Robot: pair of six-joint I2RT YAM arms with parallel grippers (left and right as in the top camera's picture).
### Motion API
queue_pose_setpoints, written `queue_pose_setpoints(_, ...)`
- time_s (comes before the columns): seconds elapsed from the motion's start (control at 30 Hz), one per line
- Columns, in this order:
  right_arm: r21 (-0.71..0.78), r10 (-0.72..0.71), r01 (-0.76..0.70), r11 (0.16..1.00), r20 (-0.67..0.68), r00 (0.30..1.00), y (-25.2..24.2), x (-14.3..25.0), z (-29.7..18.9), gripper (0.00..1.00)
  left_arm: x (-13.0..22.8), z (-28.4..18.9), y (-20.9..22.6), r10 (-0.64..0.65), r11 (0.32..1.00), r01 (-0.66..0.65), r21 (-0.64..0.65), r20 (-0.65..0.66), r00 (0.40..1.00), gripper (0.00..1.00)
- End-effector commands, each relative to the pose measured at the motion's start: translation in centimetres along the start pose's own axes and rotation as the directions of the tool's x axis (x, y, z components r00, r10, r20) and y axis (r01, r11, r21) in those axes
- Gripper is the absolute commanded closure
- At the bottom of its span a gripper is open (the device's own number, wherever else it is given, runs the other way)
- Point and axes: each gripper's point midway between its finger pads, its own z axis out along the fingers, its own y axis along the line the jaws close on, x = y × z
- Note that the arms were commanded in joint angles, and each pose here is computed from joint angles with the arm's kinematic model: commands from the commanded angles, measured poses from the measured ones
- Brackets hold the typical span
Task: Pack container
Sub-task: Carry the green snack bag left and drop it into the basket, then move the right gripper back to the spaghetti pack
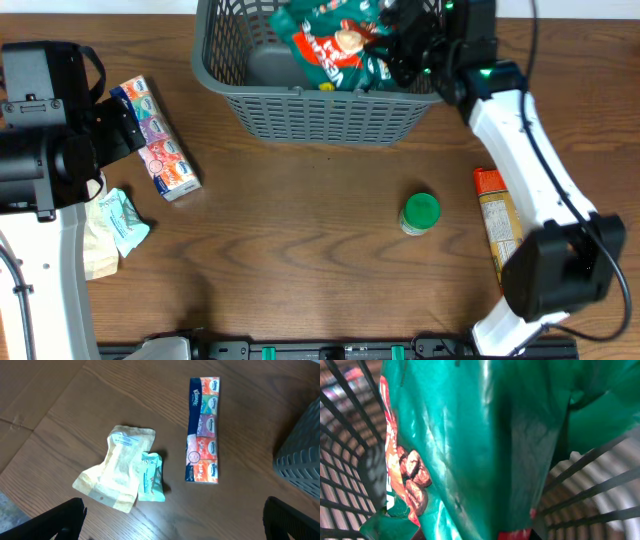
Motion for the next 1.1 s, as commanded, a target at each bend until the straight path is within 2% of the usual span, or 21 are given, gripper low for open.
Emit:
queue_pose_setpoints(0.0,-0.024,-0.016,0.016,1.000,0.024,1.000,1.3,-1.4,0.6,0.99,-0.1,-0.2,0.1,0.008,1.000,-0.008,0.002,0.004,1.000,0.01)
queue_pose_setpoints(0.13,-0.051,-0.012,0.010,0.999,-0.028,1.000,2.3,0.2,1.9,0.99,-0.1,-0.2,0.1,0.009,1.000,-0.009,0.002,0.004,1.000,0.01)
queue_pose_setpoints(0.3,-0.054,-0.012,0.010,0.998,-0.034,0.999,2.7,0.2,2.0,0.99,-0.1,-0.2,0.1,0.008,1.000,-0.008,0.002,0.003,1.000,0.01)
queue_pose_setpoints(0.33,-0.056,0.002,-0.004,0.998,-0.036,0.999,2.7,0.1,1.9,0.93,-0.1,-0.2,0.1,0.008,1.000,-0.008,0.002,0.003,1.000,0.01)
queue_pose_setpoints(0.37,-0.060,0.034,-0.036,0.998,-0.033,0.999,2.9,-0.1,1.6,0.49,0.0,-0.2,0.1,0.009,1.000,-0.009,0.002,0.003,1.000,0.01)
queue_pose_setpoints(0.4,-0.071,0.074,-0.075,0.995,-0.020,0.997,3.1,-0.6,1.3,0.21,-0.1,-0.2,0.1,0.011,1.000,-0.011,0.002,0.003,1.000,0.01)
queue_pose_setpoints(0.43,-0.085,0.100,-0.100,0.991,-0.007,0.995,3.4,-1.2,0.8,0.18,-0.1,-0.2,0.1,0.013,1.000,-0.013,0.002,0.004,1.000,0.01)
queue_pose_setpoints(0.53,-0.111,0.099,-0.091,0.990,0.069,0.993,3.6,-3.6,-1.4,0.18,-0.1,-0.2,0.2,0.016,1.000,-0.016,0.001,0.003,1.000,0.01)
queue_pose_setpoints(0.63,-0.036,0.154,-0.150,0.988,0.148,0.977,1.5,-6.1,-3.6,0.18,-0.1,-0.2,0.1,0.015,1.000,-0.015,0.002,0.004,1.000,0.01)
queue_pose_setpoints(0.73,0.042,0.213,-0.226,0.973,0.198,0.957,-0.7,-8.1,-6.1,0.24,-0.1,-0.2,0.1,0.015,1.000,-0.015,0.002,0.004,1.000,0.02)
queue_pose_setpoints(0.8,0.089,0.257,-0.283,0.955,0.230,0.939,-2.4,-9.5,-8.4,0.24,-0.1,-0.2,0.1,0.015,1.000,-0.015,0.002,0.004,1.000,0.01)
queue_pose_setpoints(0.87,0.179,0.344,-0.389,0.904,0.239,0.908,-5.0,-10.0,-11.3,0.23,-0.1,-0.2,0.1,0.015,1.000,-0.015,0.002,0.004,1.000,0.01)
queue_pose_setpoints(0.93,0.298,0.441,-0.488,0.820,0.213,0.872,-7.4,-8.9,-14.8,0.23,-0.1,-0.2,0.1,0.015,1.000,-0.015,0.002,0.004,1.000,0.01)
queue_pose_setpoints(1.07,0.529,0.613,-0.564,0.634,0.101,0.784,-10.1,-2.9,-22.4,0.22,-0.1,-0.2,0.1,0.015,1.000,-0.015,0.002,0.005,1.000,0.01)
